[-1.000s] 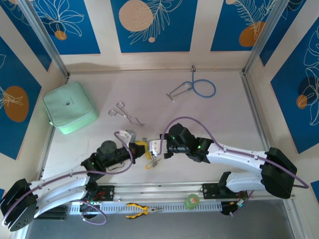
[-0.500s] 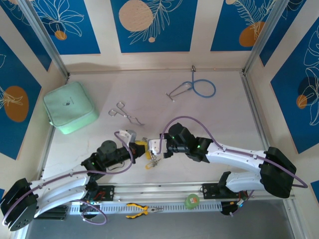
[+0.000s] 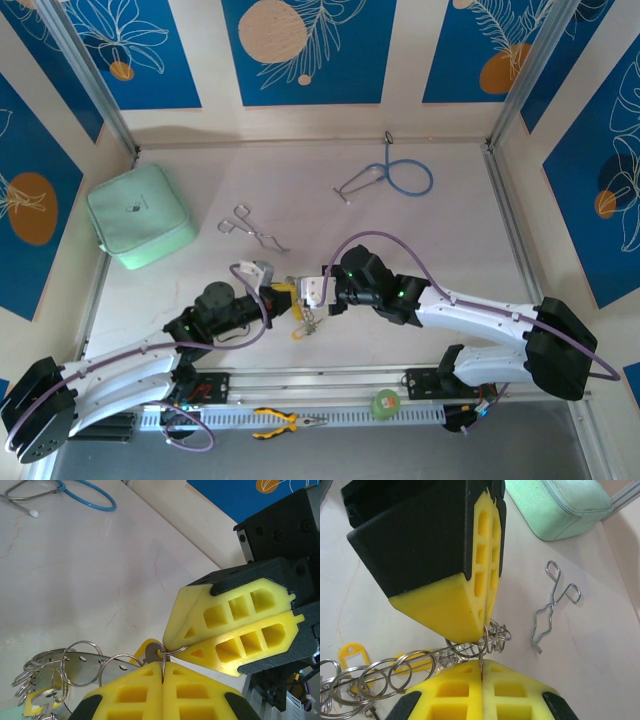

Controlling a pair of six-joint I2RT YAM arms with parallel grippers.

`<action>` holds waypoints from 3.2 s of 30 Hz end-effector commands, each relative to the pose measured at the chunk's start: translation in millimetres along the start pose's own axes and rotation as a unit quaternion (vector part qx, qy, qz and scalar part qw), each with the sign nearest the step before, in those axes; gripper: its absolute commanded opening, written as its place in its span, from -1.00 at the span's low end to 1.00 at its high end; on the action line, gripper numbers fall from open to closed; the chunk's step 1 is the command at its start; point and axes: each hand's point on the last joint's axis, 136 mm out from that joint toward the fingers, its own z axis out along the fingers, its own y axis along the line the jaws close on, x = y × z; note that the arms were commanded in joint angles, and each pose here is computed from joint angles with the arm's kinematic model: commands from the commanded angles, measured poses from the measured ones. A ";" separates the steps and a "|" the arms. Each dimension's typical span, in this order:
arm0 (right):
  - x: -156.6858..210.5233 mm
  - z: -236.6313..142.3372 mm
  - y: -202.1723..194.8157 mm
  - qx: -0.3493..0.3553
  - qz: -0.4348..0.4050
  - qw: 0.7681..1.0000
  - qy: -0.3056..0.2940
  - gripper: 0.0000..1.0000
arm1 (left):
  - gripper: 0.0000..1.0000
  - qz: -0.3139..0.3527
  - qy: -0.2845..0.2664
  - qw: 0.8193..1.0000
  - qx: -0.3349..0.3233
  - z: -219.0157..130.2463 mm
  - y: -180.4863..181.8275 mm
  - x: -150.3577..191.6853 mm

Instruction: Put the keys on the keyring

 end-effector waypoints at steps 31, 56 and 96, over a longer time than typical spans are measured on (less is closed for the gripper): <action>-14.8 -3.4 -13.0 0.023 0.021 0.999 -0.017 -1.00 | -1.00 0.012 -0.007 1.000 0.017 0.5 -8.7 -7.8; -27.7 -7.4 12.8 -0.052 0.062 0.995 -0.057 -1.00 | -1.00 0.041 -0.021 0.998 0.030 0.7 -11.3 -8.9; 3.4 -32.8 12.7 -0.053 0.149 0.987 -0.002 -1.00 | -1.00 0.193 -0.046 0.980 0.021 -17.1 -8.5 -4.0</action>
